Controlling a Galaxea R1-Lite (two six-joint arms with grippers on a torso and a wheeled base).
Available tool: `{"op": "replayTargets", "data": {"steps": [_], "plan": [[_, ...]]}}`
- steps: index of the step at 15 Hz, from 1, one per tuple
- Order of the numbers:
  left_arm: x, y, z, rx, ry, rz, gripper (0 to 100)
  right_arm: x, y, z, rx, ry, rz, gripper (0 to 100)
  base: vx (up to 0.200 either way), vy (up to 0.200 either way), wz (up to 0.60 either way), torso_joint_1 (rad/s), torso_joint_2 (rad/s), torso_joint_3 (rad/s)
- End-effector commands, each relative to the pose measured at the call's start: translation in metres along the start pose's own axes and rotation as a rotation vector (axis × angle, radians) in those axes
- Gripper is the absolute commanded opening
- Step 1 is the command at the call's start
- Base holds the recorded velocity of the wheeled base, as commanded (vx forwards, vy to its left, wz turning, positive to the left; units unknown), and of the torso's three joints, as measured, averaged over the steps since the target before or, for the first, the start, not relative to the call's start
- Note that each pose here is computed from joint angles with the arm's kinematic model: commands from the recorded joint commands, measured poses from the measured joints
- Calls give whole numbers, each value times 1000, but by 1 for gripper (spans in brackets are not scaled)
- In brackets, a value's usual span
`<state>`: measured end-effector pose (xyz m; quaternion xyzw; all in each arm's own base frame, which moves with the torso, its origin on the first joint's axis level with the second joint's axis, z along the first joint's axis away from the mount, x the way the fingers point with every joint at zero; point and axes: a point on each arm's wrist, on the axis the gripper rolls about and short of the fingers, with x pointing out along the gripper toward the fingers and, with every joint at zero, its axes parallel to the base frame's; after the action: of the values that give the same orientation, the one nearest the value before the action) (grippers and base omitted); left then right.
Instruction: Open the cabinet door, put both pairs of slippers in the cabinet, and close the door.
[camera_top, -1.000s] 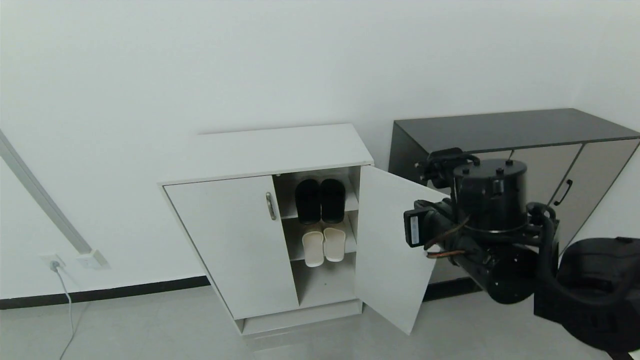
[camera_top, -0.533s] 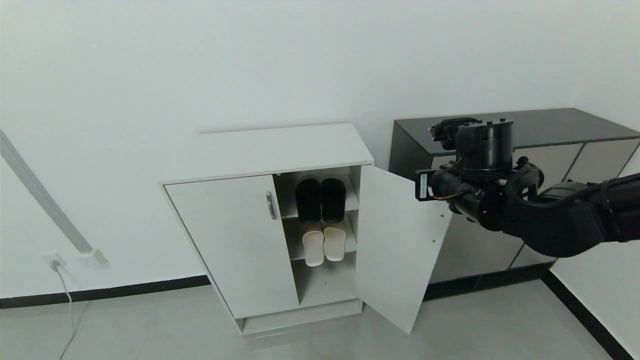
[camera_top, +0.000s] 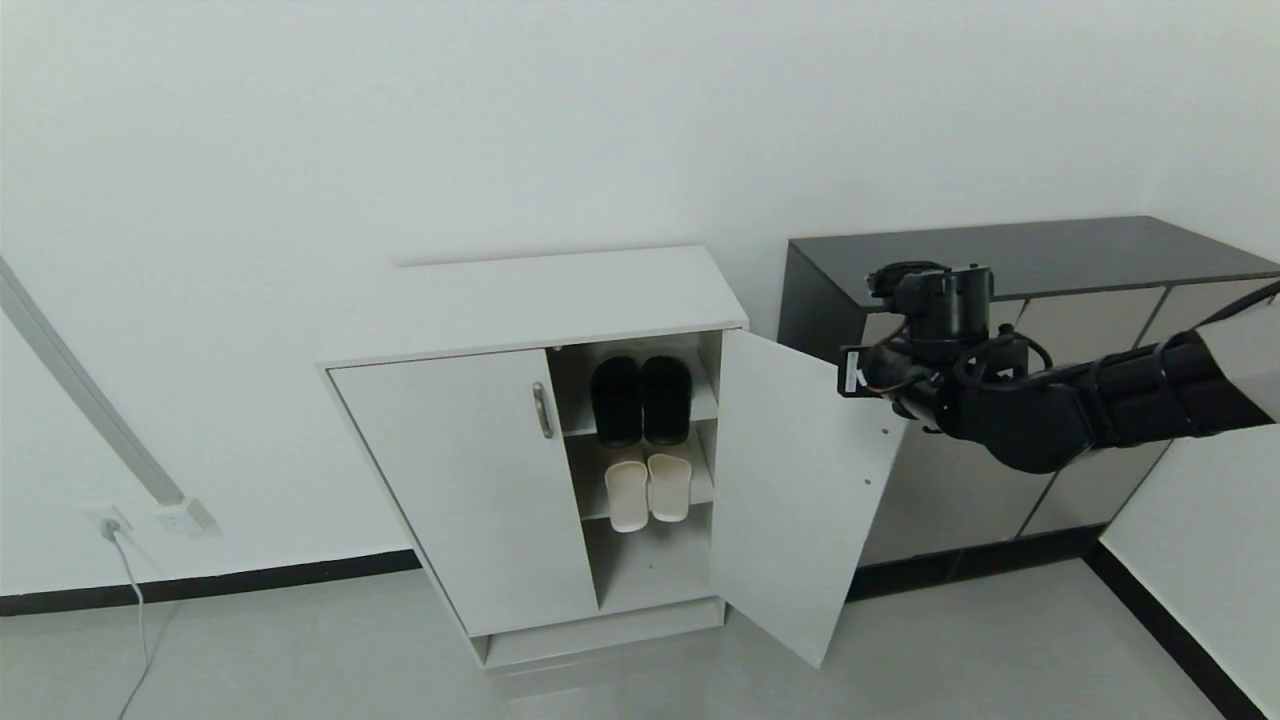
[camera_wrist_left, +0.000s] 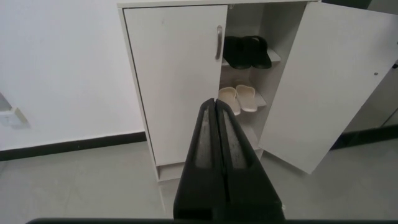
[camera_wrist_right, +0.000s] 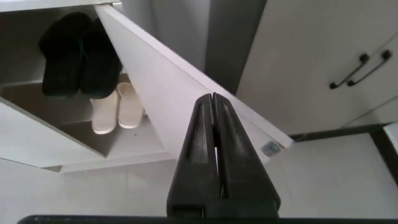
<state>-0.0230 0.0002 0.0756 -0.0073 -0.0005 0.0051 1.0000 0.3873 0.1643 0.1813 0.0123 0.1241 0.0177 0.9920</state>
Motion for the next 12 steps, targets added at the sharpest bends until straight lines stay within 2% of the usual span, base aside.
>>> {"op": "replayTargets", "data": {"steps": [1,12], "plan": [[0,0,0,-1,1,1,0,20,-6,-12,1,25,-20,0,0,0,0,0,0,0],[0,0,0,1,1,1,0,58,-24,-25,14,36,-67,0,0,0,0,0,0,0]]}}
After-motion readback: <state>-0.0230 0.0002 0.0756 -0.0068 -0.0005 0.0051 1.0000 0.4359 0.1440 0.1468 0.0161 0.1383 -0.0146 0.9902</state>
